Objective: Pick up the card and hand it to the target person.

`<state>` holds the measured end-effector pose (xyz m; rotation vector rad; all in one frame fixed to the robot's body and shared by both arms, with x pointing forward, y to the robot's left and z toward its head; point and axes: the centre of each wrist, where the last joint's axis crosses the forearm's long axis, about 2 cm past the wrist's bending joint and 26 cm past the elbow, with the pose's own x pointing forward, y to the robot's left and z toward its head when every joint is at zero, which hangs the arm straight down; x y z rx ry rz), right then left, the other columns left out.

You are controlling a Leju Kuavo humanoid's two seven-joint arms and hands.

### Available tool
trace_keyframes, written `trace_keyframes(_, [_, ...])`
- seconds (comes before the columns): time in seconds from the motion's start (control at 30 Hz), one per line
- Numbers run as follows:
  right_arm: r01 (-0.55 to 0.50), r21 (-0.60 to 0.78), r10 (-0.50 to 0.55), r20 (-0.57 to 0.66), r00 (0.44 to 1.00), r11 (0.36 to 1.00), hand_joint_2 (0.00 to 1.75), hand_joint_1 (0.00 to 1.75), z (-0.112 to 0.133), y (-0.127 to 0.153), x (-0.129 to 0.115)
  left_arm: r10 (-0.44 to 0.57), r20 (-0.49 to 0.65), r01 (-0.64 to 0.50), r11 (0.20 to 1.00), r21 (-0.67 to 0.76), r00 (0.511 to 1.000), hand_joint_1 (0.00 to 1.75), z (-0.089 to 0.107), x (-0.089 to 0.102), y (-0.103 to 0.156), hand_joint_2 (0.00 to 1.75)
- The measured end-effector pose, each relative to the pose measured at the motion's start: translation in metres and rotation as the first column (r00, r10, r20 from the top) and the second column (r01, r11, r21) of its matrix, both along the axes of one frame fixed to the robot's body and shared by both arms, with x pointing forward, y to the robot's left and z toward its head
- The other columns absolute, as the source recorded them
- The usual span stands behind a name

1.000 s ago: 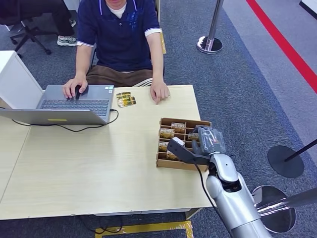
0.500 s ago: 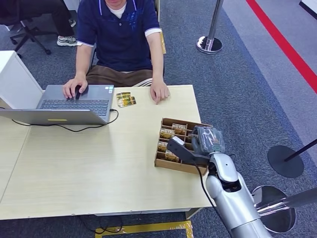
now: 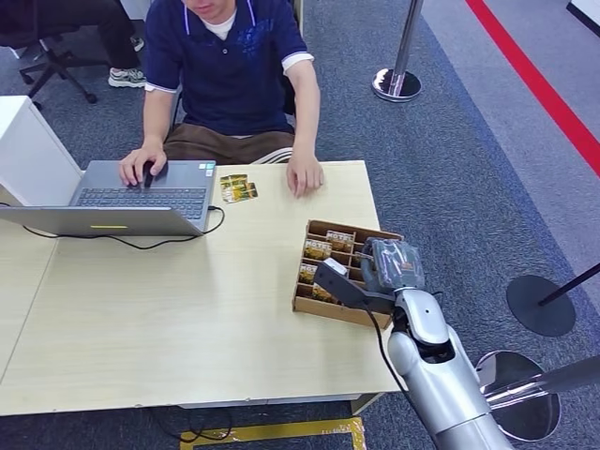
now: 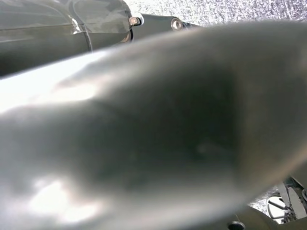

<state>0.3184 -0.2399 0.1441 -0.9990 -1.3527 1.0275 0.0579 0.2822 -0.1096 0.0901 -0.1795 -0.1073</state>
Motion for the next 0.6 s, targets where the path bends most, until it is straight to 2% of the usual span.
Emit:
trace_keyframes(0.33, [-0.022, 0.032, 0.021, 0.04, 0.999, 0.999, 1.75, 1.7, 0.005, 0.001, -0.001, -0.003, 0.012, 0.003, 1.0, -0.012, 1.0, 0.0, 0.0, 0.0, 0.0, 0.0])
trace_keyframes(0.6, [-0.062, 0.075, 0.044, 0.212, 0.976, 0.995, 1.75, 1.64, 0.046, -0.002, -0.005, 0.006, 0.009, -0.006, 1.0, -0.013, 1.0, 0.0, 0.0, 0.0, 0.0, 0.0])
